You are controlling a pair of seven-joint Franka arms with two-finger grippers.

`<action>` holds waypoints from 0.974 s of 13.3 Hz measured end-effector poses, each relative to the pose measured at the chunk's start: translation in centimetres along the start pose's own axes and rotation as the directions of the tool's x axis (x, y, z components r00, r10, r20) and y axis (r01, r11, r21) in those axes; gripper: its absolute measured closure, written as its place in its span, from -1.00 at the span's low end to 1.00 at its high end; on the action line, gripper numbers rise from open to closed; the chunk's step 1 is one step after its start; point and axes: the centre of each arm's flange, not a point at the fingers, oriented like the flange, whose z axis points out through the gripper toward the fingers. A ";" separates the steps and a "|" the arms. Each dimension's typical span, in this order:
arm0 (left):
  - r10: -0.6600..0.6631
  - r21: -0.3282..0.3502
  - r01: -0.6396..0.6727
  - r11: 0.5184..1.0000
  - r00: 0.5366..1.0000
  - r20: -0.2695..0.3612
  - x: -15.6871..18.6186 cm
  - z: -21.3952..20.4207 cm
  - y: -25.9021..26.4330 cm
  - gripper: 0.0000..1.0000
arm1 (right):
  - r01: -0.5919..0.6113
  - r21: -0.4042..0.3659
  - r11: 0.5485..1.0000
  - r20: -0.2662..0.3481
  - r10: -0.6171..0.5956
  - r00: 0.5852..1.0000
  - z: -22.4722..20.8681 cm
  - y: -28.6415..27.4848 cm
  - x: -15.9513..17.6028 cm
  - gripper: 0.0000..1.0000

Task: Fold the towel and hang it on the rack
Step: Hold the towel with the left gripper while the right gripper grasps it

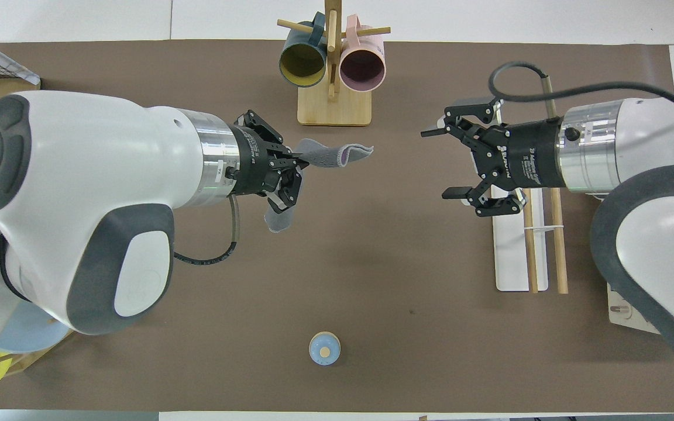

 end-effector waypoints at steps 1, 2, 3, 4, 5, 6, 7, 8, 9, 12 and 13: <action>-0.019 -0.003 0.019 1.000 1.000 0.007 -0.3 0.4 -0.7 0.95 | -0.067 0.030 0.997 0.017 0.066 0.998 1.4 -0.5 -0.2 -1.00; -0.042 -0.007 0.042 0.999 0.999 0.013 -0.4 0.6 -1.0 0.95 | -0.116 0.043 0.992 0.028 0.115 0.993 2.9 -0.9 -0.6 -1.00; -0.063 -0.012 0.063 0.998 0.998 0.017 -0.4 0.6 -1.0 0.95 | -0.158 0.054 0.986 0.037 0.157 0.987 3.8 -1.5 -1.1 -1.00; -0.075 -0.015 0.075 0.997 0.997 0.019 -0.4 0.6 -1.1 0.95 | -0.191 0.059 0.980 0.046 0.189 0.981 4.2 -2.1 -1.5 -1.00; -0.080 -0.016 0.081 0.997 0.997 0.020 -0.4 0.5 -1.1 0.95 | -0.205 0.057 0.977 0.055 0.202 0.978 4.6 -2.5 -2.1 -1.00; -0.085 -0.016 0.085 0.996 0.996 0.020 -0.4 0.5 -1.2 0.95 | -0.209 0.059 0.976 0.061 0.205 0.977 5.2 -2.6 -2.8 -1.00; -0.087 -0.017 0.088 0.996 0.996 0.020 -0.4 0.5 -1.2 0.95 | -0.216 0.072 0.974 0.059 0.212 0.976 5.8 -2.8 -3.5 -1.00; -0.089 -0.018 0.089 0.996 0.996 0.022 -0.4 0.5 -1.2 0.95 | -0.231 0.082 0.969 0.057 0.227 0.972 6.4 -2.9 -4.0 -1.00; -0.089 -0.020 0.090 0.996 0.996 0.024 -0.4 0.5 -1.2 0.95 | -0.245 0.087 0.966 0.057 0.240 0.969 7.0 -2.9 -4.6 -1.00; -0.090 -0.021 0.091 0.996 0.996 0.024 -0.4 0.6 -1.2 0.95 | -0.249 0.077 0.965 0.059 0.245 0.968 8.4 -2.6 -5.6 -1.00; -0.090 -0.021 0.091 0.996 0.996 0.024 -0.3 0.6 -1.2 0.95 | -0.252 0.073 0.965 0.057 0.248 0.967 8.5 -2.5 -5.4 -0.99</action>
